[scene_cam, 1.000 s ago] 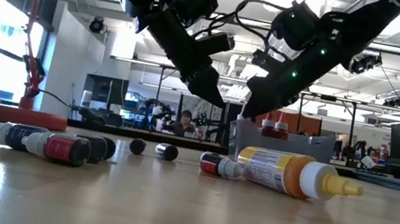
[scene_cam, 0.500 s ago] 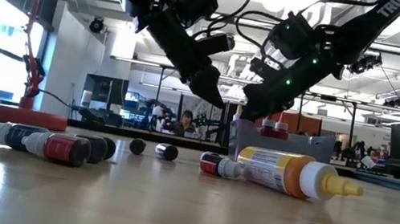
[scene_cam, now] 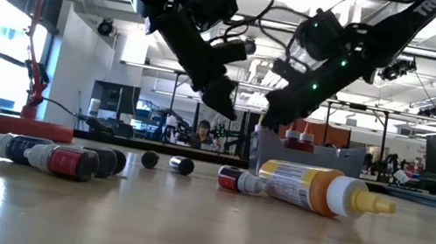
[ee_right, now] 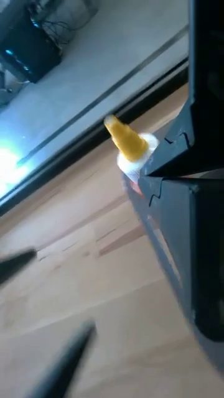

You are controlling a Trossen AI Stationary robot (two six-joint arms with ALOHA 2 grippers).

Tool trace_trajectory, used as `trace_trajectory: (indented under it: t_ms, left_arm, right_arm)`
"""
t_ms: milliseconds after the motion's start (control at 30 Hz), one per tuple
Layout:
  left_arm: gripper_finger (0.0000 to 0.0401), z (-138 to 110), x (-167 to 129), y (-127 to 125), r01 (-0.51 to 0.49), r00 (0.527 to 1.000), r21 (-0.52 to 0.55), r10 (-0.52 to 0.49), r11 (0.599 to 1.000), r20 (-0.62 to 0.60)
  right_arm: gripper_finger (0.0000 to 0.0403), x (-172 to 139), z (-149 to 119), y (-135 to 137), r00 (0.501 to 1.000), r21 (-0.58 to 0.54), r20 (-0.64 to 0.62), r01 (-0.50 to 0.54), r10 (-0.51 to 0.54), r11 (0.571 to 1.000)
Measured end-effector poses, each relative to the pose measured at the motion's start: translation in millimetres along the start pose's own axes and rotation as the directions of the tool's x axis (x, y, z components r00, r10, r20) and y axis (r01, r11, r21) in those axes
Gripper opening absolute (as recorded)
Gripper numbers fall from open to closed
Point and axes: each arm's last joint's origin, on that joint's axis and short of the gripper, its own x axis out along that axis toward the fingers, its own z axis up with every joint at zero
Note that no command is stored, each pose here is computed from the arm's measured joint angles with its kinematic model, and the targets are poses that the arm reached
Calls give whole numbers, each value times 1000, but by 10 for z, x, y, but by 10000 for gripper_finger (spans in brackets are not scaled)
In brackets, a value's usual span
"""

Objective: Pick & Place food coloring
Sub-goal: Adjust the large yellow food coloring bottle in the bin, then put the large green food coloring bottle into the bin

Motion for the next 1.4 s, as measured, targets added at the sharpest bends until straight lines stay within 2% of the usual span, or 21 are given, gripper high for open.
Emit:
trace_trajectory:
  t_ms: [100,233,400,500,633,700,833,1000,1067,1100,1133,1233,1267,1333,1400]
  left_arm:
    - [225,30,-170,118,-95,992,25,97,995,-78]
    - [225,92,-548,292,-69,985,12,70,998,-158]
    - [225,111,-1244,568,-56,974,-148,22,987,-224]
    - [225,-19,-1643,673,-52,957,-307,-41,950,-287]
    - [225,-231,-2089,733,-29,908,-543,-206,839,-366]
    - [225,-326,-2237,736,-38,868,-627,-285,778,-406]
    - [225,-474,-2414,721,-87,772,-707,-401,702,-493]
    - [225,-601,-2313,569,-98,656,-794,-561,600,-505]
    - [225,-685,-2256,436,-115,593,-803,-608,585,-528]
    - [225,-754,-2224,350,-141,554,-793,-617,593,-560]
    - [225,-825,-2200,263,-176,514,-783,-623,596,-590]
    - [225,-1070,-2176,-9,-318,384,-756,-651,573,-655]
    - [225,-1146,-2160,-99,-333,351,-750,-663,571,-661]
    - [225,-1266,-2101,-248,-304,322,-767,-696,565,-641]
    - [225,-1387,-2050,-371,-315,288,-781,-730,539,-619]
  right_arm:
    - [0,-145,102,20,999,-3,47,0,0,1000]
    - [0,-376,223,58,994,-11,102,-39,40,999]
    - [0,-641,350,219,976,-34,188,-108,113,994]
    - [0,-750,377,353,966,-101,214,-125,144,987]
    - [0,-859,399,485,961,-175,241,-96,137,980]
    - [0,-892,405,514,963,-195,248,-60,108,979]
    - [0,-915,410,531,965,-210,254,-4,58,978]
    - [0,-914,432,516,961,-232,273,14,51,973]
    - [0,-911,451,501,956,-250,289,31,44,968]
    - [0,-910,463,490,953,-247,299,38,39,968]
    - [0,-907,474,478,951,-241,308,44,33,969]
    - [0,-897,485,449,949,-231,315,52,24,971]
    - [0,-895,483,446,949,-231,313,54,22,971]
    - [0,-886,481,432,951,-230,309,57,18,971]
    - [0,-878,479,419,952,-227,306,57,15,972]
